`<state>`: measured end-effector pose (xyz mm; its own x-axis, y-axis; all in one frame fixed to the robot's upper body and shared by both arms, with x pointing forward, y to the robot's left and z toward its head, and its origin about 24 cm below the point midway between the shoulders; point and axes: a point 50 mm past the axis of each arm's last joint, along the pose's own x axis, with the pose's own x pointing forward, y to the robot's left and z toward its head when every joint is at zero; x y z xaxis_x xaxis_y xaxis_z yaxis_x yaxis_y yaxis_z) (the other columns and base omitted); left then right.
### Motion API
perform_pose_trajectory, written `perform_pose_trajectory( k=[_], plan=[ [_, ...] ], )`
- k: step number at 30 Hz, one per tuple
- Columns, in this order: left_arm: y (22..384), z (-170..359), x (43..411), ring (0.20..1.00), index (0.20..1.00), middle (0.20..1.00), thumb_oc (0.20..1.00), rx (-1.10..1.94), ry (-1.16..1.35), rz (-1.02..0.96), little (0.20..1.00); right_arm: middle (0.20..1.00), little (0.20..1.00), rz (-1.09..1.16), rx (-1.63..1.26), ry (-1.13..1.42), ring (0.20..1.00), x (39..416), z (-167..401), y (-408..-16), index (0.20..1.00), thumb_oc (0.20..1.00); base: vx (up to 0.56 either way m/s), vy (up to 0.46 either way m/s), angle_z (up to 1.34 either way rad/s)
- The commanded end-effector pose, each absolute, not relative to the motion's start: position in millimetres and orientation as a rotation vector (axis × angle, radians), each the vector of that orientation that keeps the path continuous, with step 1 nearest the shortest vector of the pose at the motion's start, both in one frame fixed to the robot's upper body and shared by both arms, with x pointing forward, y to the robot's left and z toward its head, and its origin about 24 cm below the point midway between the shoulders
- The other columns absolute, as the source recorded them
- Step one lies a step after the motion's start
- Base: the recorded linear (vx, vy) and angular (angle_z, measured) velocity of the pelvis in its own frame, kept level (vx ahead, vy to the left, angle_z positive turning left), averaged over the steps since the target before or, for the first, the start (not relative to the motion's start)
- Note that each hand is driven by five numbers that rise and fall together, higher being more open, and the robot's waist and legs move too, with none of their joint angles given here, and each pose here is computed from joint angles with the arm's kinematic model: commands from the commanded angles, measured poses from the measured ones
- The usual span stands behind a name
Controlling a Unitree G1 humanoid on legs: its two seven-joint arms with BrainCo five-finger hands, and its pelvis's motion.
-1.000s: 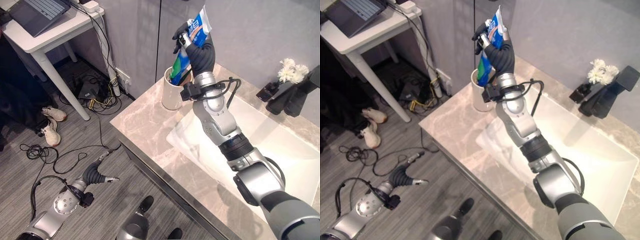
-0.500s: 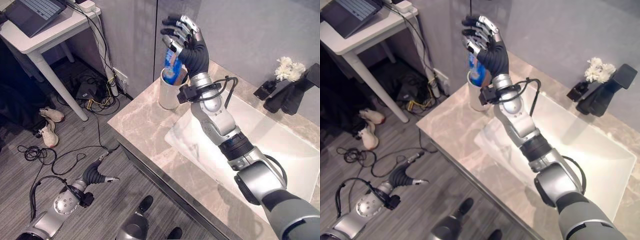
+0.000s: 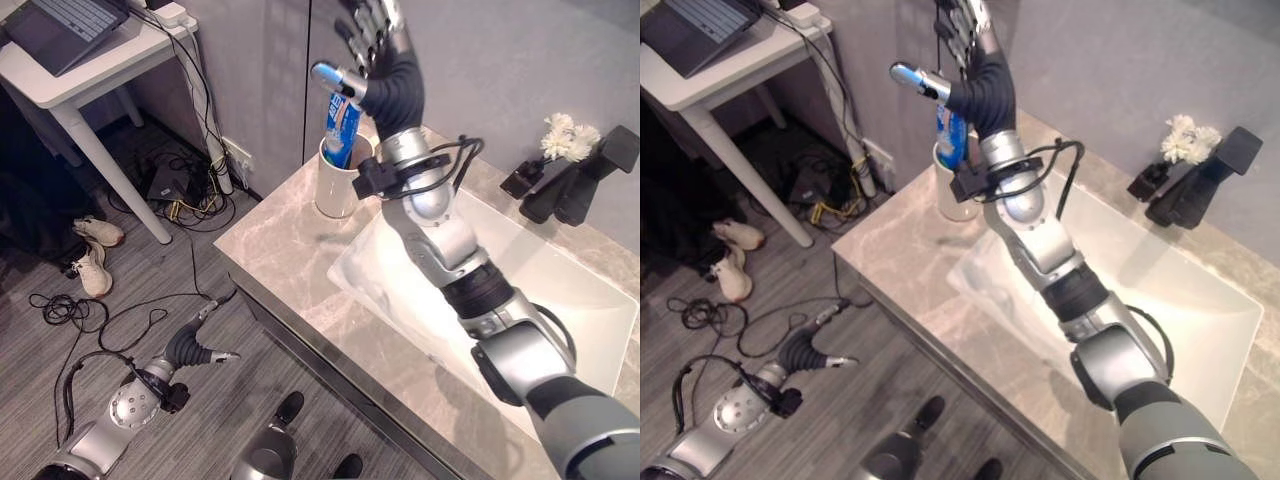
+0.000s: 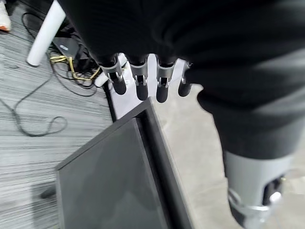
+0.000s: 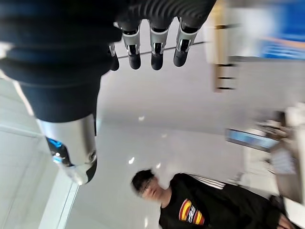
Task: Put brush and paste in cup on sink, flatten towel.
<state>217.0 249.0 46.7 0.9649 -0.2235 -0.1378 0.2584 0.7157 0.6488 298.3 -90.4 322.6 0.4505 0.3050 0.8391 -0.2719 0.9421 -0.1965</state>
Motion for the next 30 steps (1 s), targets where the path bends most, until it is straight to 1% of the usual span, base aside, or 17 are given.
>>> perform_pose_trajectory(
  k=[1,3,4,6,7,9,14,15,17,18,20,21,22,23,27,28,30],
  plan=[
    [251.0,72.5,212.4,1.0,1.0,1.0,1.0,0.725,-0.069,-0.272,1.0,1.0,1.0,0.182,-0.085,-1.267,1.0,274.7,347.2,-135.4,1.0,1.0,0.0,0.0,0.0],
    [251.5,86.0,206.9,1.0,1.0,1.0,1.0,0.716,-0.112,-0.277,1.0,1.0,1.0,0.017,-0.168,-1.308,1.0,258.2,340.3,-179.5,1.0,1.0,0.0,0.015,-0.19],
    [253.4,94.9,200.6,1.0,1.0,1.0,1.0,0.714,-0.133,-0.29,1.0,1.0,1.0,-0.138,-0.234,-1.287,1.0,245.3,325.7,-219.7,1.0,1.0,-0.02,0.026,-0.21],
    [255.0,98.5,198.1,1.0,1.0,1.0,1.0,0.707,-0.14,-0.283,1.0,1.0,1.0,-0.194,-0.242,-1.277,1.0,238.5,319.0,-233.0,1.0,1.0,0.0,0.02,-0.18],
    [258.9,109.1,194.1,1.0,1.0,1.0,1.0,0.693,-0.172,-0.26,1.0,1.0,1.0,-0.351,-0.37,-1.235,1.0,224.5,311.1,-268.2,1.0,1.0,-0.01,0.023,-0.39],
    [260.7,114.5,189.8,1.0,1.0,1.0,1.0,0.696,-0.177,-0.257,1.0,1.0,1.0,-0.431,-0.407,-1.208,1.0,213.8,304.4,-285.5,1.0,1.0,-0.01,0.015,-0.31],
    [276.2,129.6,176.0,1.0,1.0,1.0,1.0,0.647,-0.21,-0.135,1.0,1.0,1.0,-0.912,-0.434,-0.932,1.0,168.8,248.5,-377.0,1.0,1.0,-0.01,0.002,-0.25],
    [275.6,129.7,176.0,1.0,1.0,1.0,1.0,0.647,-0.209,-0.14,1.0,1.0,1.0,-0.916,-0.435,-0.931,1.0,167.4,247.8,-378.3,1.0,1.0,-0.01,-0.016,-0.13],
    [281.0,129.4,174.9,1.0,1.0,1.0,1.0,0.586,-0.213,-0.084,1.0,1.0,1.0,-1.117,-0.429,-0.714,1.0,147.5,205.8,-413.4,1.0,1.0,-0.03,-0.012,-0.09],
    [280.6,129.9,174.9,0.592,0.592,0.592,0.592,0.57,-0.22,-0.08,0.592,1.0,1.0,-1.172,-0.452,-0.626,1.0,142.1,191.5,-423.1,1.0,1.0,0.04,-0.029,-0.12],
    [280.8,130.9,174.6,0.479,0.479,0.479,0.479,0.562,-0.228,-0.072,0.479,1.0,1.0,-1.206,-0.474,-0.533,1.0,135.7,177.9,-432.2,1.0,1.0,-0.01,-0.019,-0.15],
    [279.5,131.3,174.8,0.36,0.36,0.36,0.36,0.546,-0.239,-0.07,0.36,1.0,1.0,-1.264,-0.489,-0.394,1.0,126.7,154.3,-442.5,1.0,1.0,-0.07,-0.005,-0.16],
    [279.4,131.3,175.0,0.319,0.319,0.319,0.319,0.534,-0.241,-0.066,0.319,1.0,1.0,-1.281,-0.475,-0.333,1.0,123.8,143.5,-448.5,1.0,1.0,-0.05,-0.021,-0.15],
    [279.3,130.8,176.0,0.206,0.206,0.206,0.206,0.505,-0.248,-0.052,0.206,1.0,1.0,-1.364,-0.385,-0.146,1.0,109.2,102.6,-459.1,1.0,1.0,-0.04,-0.027,-0.23],
    [278.6,125.2,182.5,0.2,0.2,0.2,0.2,0.375,-0.248,-0.031,0.2,1.0,1.0,-1.428,-0.191,0.403,1.0,65.3,-0.3,-460.1,1.0,1.0,-0.04,-0.036,-0.32],
    [273.7,123.1,184.4,0.2,0.2,0.2,0.2,0.338,-0.253,-0.045,0.2,1.0,1.0,-1.34,-0.137,0.639,1.0,56.0,-43.6,-435.4,1.0,1.0,-0.05,-0.038,-0.18],
    [271.2,120.6,186.3,0.2,0.2,0.2,0.2,0.313,-0.25,-0.049,0.2,1.0,1.0,-1.211,-0.106,0.838,1.0,51.5,-78.2,-405.9,1.0,1.0,-0.04,-0.04,-0.05]
  ],
)
